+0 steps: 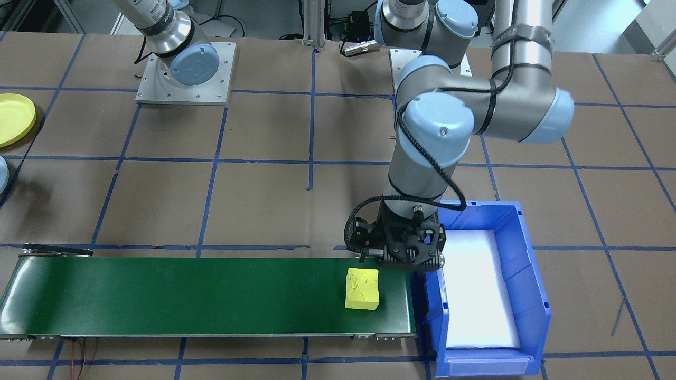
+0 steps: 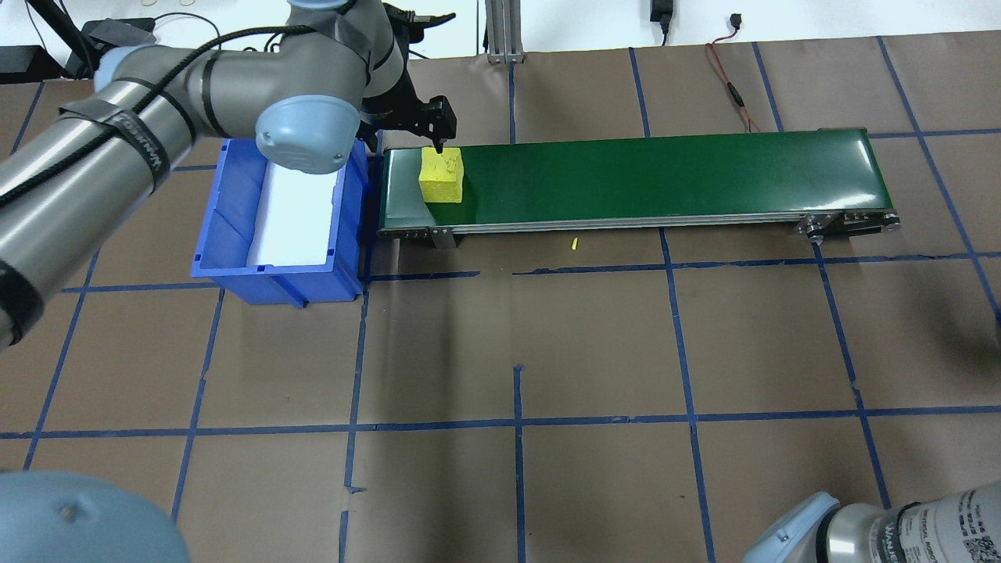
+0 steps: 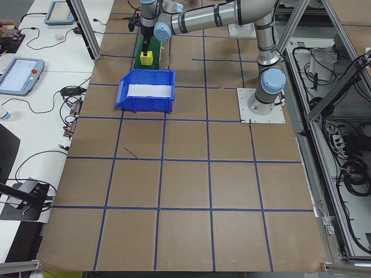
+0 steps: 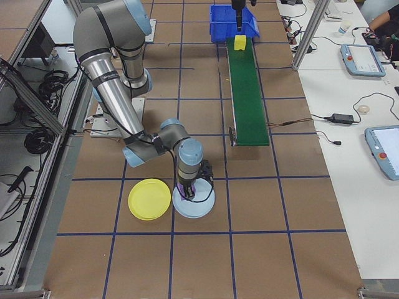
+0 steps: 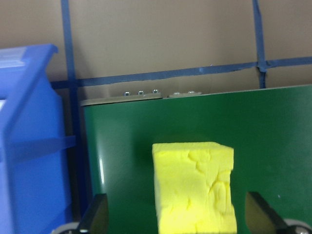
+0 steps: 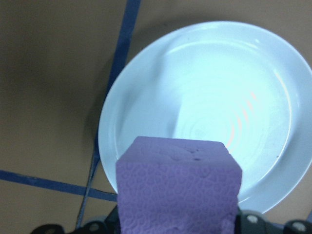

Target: Move block left to right into plate

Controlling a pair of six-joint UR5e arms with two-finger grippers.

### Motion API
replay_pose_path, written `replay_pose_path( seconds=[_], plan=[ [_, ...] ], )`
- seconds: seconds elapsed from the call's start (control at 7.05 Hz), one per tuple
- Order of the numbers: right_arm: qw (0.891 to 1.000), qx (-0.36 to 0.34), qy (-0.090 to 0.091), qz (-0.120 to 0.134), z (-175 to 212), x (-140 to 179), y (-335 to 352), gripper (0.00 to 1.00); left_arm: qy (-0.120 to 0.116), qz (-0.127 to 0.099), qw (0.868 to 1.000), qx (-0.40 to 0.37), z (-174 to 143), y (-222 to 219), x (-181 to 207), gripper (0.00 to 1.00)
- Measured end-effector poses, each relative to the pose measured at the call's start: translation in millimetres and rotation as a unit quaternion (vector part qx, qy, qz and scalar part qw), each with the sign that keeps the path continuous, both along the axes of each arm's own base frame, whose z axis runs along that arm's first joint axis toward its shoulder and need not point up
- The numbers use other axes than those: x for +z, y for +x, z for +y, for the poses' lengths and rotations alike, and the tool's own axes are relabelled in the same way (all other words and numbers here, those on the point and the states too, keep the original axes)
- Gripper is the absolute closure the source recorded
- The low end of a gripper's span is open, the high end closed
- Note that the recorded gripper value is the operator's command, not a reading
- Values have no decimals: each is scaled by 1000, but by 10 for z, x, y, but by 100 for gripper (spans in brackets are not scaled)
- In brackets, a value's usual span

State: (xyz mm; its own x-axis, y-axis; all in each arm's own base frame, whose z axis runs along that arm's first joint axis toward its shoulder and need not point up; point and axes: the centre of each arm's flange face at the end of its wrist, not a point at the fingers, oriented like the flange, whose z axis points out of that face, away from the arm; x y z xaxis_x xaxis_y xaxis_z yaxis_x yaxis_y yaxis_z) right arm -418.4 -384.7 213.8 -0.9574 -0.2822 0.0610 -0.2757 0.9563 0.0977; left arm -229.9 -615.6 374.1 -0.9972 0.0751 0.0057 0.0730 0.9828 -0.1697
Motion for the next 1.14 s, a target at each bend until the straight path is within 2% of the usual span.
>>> replay_pose_path(
  seconds=[0.28, 0.43, 0.57, 0.71, 0.85, 1.14],
  plan=[
    [999, -50, -19, 0, -100, 99, 99, 0, 37, -6, 999, 17, 519, 335, 711, 0],
    [998, -62, -29, 2, -346, 271, 416, 0, 55, -8, 998, 30, 785, 583, 986, 0],
    [997, -65, -39, -1, -688, 515, 955, 0, 59, -13, 998, 30, 1070, 770, 1220, 0],
    [996, -69, -46, -10, -1036, 736, 1609, 0, 53, -24, 998, 22, 1320, 866, 1400, 0],
    [995, -74, -60, -22, -1336, 907, 2214, 0, 57, -32, 998, 18, 1472, 937, 1432, 0],
    [988, -105, -90, -65, -1736, 1094, 3168, 0, 74, -28, 997, 18, 1544, 1088, 1259, 0]
  ],
)
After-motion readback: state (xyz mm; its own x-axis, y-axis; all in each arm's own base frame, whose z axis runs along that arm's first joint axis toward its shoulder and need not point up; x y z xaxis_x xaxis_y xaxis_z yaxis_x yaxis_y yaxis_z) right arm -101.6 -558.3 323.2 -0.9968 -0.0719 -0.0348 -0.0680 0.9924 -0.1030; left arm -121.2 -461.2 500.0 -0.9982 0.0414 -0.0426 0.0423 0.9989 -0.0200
